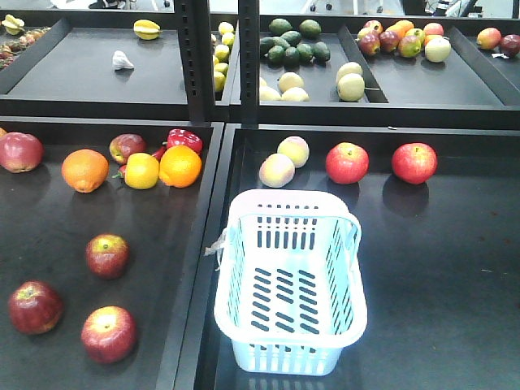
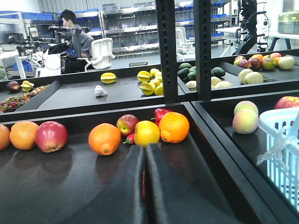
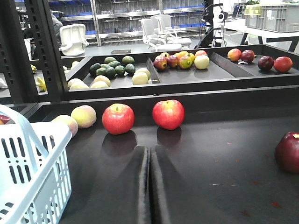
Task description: Pick three apples into basket with both arms
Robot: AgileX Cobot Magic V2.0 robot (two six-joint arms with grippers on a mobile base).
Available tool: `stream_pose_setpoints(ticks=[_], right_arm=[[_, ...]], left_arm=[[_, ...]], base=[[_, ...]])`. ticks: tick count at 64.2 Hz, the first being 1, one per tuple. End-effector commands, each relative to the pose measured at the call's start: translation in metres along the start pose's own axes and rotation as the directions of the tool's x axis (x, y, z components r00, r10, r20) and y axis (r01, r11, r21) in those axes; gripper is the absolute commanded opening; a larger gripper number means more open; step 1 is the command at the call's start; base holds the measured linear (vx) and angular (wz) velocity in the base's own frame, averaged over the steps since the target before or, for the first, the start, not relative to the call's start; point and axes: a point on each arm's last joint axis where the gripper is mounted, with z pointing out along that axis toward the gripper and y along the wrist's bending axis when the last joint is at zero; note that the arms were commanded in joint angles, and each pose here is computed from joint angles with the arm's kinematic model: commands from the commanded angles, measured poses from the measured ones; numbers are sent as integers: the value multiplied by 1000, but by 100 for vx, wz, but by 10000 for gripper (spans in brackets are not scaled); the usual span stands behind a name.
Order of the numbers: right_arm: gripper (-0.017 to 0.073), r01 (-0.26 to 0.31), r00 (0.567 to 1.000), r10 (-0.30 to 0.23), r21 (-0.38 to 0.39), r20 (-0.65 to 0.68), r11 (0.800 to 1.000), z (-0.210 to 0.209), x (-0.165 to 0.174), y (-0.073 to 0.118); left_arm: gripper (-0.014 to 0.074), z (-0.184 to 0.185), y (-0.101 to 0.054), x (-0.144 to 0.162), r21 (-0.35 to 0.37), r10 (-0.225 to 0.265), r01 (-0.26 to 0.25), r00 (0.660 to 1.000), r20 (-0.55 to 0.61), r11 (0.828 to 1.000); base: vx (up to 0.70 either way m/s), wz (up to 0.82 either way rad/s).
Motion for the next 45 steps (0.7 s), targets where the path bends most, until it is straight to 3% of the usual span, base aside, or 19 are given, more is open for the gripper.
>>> stream_pose_setpoints(ticks=[1, 15, 19, 22, 26, 27, 29, 30, 32, 33, 35, 39, 45], right_arm=[[-3, 12, 997, -12, -4, 73, 1000, 0, -4, 0], [-3, 12, 997, -12, -4, 73, 1000, 0, -4, 0], [-3, 12, 997, -12, -4, 73, 1000, 0, -4, 0], [-3, 12, 997, -12, -4, 73, 1000, 0, -4, 0], [-3, 12, 997, -12, -4, 73, 1000, 0, -4, 0], [-3, 12, 997, -12, -4, 73, 1000, 0, -4, 0], [-3, 12, 997, -12, -4, 73, 1000, 0, -4, 0], [-3, 12, 997, -12, -4, 73, 1000, 0, -4, 0], [-3, 12, 997, -12, -4, 73, 1000, 0, -4, 0], [-3, 12, 997, -12, -4, 73, 1000, 0, -4, 0], [-3, 12, 997, -12, -4, 73, 1000, 0, -4, 0], [-3, 12, 997, -12, -4, 73, 1000, 0, -4, 0], [-3, 12, 997, -12, -4, 73, 1000, 0, -4, 0]], left_arm=[[-7, -1, -1, 1, 5, -13, 12, 997, 70, 1000], [-8, -1, -1, 0, 7, -28, 27, 996, 83, 1000], [-8, -1, -1, -1, 14, -105, 105, 991, 84, 994], [-8, -1, -1, -1, 21, -196, 195, 977, 82, 981], [-8, -1, -1, -1, 36, -381, 379, 921, 77, 925], [-8, -1, -1, -1, 41, -446, 444, 892, 74, 895], [-8, -1, 0, -1, 48, -530, 528, 845, 73, 848], [-7, -1, 0, -1, 53, -588, 586, 806, 70, 809], [-7, -1, 0, -1, 59, -654, 651, 754, 66, 756], [-7, -1, 0, -1, 62, -693, 690, 718, 62, 721], [-7, -1, 0, -1, 65, -738, 735, 673, 58, 675], [-7, -1, -1, 0, 64, -769, 766, 638, 47, 640], [-7, -1, 0, -3, 74, -770, 767, 634, 68, 638]], base=[[0, 0], [0, 0], [0, 0], [0, 0], [0, 0], [0, 0], [0, 0], [0, 0], [0, 0], [0, 0], [0, 0], [0, 0], [0, 0]])
